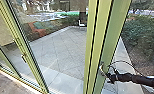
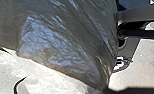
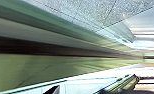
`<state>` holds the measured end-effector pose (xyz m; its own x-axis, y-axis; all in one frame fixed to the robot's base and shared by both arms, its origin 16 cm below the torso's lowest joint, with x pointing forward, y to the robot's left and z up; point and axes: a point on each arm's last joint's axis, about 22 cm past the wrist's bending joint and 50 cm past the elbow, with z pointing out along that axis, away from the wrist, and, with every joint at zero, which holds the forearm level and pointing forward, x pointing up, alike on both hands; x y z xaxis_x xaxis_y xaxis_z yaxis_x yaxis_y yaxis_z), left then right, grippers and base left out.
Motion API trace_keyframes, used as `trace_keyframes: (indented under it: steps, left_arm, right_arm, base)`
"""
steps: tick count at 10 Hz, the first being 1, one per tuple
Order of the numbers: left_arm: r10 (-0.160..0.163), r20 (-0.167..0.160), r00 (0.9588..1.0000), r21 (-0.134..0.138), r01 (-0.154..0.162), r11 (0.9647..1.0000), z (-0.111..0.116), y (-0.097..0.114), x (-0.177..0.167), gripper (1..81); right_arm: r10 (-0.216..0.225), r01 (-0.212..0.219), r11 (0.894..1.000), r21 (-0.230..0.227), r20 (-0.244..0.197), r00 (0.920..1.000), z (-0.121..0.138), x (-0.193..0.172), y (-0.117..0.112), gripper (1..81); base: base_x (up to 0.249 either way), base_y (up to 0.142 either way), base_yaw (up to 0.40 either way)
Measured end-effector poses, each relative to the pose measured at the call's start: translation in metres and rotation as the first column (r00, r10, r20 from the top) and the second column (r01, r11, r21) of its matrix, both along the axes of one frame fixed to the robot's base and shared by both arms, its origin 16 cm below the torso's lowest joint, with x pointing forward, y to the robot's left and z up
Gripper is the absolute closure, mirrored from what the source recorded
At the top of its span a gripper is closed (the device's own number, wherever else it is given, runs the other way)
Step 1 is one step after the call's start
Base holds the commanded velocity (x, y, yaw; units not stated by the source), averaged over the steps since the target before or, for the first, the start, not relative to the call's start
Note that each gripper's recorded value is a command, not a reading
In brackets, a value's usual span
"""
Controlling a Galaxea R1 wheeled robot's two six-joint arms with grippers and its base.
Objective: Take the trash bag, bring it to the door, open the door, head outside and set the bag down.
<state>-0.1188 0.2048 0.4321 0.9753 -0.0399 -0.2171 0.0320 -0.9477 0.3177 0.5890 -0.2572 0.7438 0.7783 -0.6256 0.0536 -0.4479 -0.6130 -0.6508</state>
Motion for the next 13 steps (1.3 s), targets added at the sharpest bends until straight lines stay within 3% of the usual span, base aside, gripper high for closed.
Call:
trace_keyframes:
  steps: [5,9,11,13]
  left_arm:
    - [0.001,-0.007,1.0,-0.002,-0.001,1.0,0.0,-0.002,0.002,81.1]
    - [0.002,-0.01,1.0,-0.002,-0.002,1.0,0.001,-0.002,0.002,81.1]
    - [0.002,-0.01,0.9999,-0.002,-0.002,1.0,0.001,-0.002,0.001,81.1]
    - [0.002,-0.011,0.9999,-0.002,-0.002,1.0,0.001,-0.002,0.001,81.1]
  right_arm:
    - [-0.032,0.032,0.999,-0.031,0.008,0.9995,0.033,0.021,-0.04,1.0]
    - [-0.016,0.015,0.999,-0.041,-0.035,0.9993,0.049,0.018,-0.046,1.0]
    - [0.005,-0.01,0.998,-0.062,-0.079,0.9968,0.061,0.015,-0.051,1.0]
    - [0.008,-0.011,0.999,-0.047,-0.065,0.9979,0.09,0.025,-0.05,1.0]
  base:
    - [0.0,0.0,0.0]
    - [0.0,0.0,0.0]
    - [0.0,0.0,0.0]
    - [0.0,0.0,0.0]
